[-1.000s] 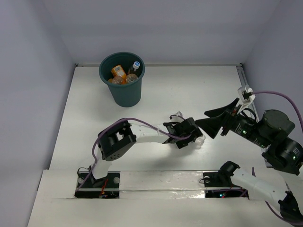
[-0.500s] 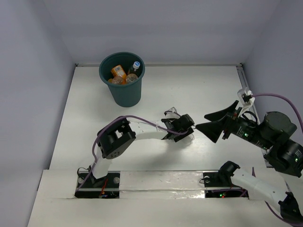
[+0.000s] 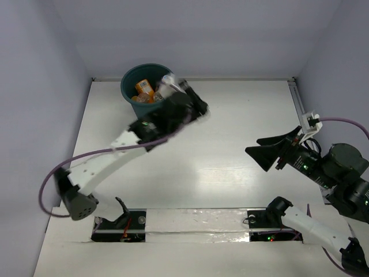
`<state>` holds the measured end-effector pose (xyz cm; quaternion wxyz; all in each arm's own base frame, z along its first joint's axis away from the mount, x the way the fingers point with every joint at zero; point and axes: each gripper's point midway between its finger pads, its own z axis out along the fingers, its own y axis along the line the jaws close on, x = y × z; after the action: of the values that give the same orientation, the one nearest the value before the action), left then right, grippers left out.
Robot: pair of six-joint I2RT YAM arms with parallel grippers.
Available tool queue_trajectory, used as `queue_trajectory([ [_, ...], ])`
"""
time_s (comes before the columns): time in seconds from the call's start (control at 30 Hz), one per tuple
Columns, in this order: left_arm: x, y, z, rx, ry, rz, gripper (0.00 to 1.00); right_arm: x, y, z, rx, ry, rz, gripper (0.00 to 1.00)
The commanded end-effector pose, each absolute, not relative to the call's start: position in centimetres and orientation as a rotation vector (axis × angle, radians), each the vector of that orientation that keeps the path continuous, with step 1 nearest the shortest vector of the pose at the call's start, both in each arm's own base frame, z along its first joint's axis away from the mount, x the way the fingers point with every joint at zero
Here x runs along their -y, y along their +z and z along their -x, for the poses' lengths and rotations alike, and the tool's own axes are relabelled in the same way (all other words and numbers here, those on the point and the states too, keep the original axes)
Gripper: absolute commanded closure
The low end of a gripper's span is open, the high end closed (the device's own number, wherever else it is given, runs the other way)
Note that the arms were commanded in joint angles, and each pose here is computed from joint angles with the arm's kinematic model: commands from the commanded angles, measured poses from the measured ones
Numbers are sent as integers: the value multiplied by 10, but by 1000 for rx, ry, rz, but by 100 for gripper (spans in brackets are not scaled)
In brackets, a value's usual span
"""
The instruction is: Put the plastic bottles in the bin
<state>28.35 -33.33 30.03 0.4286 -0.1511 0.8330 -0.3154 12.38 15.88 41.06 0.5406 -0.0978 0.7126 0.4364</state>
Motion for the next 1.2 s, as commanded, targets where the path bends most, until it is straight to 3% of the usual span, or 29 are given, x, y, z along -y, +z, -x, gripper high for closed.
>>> queue_trajectory([
  [0.0,238,377,-332,-1855,-639,378,70,-162,405,-136,-1704,1052,140,13],
  [0.1,175,400,-369,-1771,-562,433,68,-163,401,-140,-1719,1064,91,13],
  [0.23,141,388,-411,-1822,-493,388,67,-162,404,-146,-1718,1067,29,14],
  [0.33,122,354,-447,-1902,-415,397,67,-167,406,-150,-1733,1080,18,15],
  [0.5,128,333,-460,-1960,-448,358,64,-169,414,-152,-1720,1099,-10,15],
  [0.53,129,331,-462,-1960,-450,357,61,-169,414,-153,-1721,1103,-15,15],
  [0.67,124,330,-465,-1974,-457,361,36,-172,414,-155,-1729,1113,-28,15],
  [0.83,131,367,-453,-1915,-534,318,20,-168,425,-160,-1702,1080,-34,15],
  [0.87,131,384,-444,-1881,-560,305,3,-167,426,-161,-1699,1069,-34,16],
  [1.0,131,422,-418,-1800,-623,287,1,-162,439,-163,-1669,1029,-11,18],
  [1.03,131,427,-412,-1788,-634,281,1,-160,442,-163,-1659,1012,1,20],
  [1.1,129,446,-390,-1739,-666,270,1,-151,457,-161,-1618,993,-6,36],
  [1.13,127,465,-372,-1689,-694,250,1,-146,463,-159,-1596,980,-5,49],
  [1.17,127,465,-364,-1683,-707,252,1,-138,471,-156,-1563,969,-21,77],
])
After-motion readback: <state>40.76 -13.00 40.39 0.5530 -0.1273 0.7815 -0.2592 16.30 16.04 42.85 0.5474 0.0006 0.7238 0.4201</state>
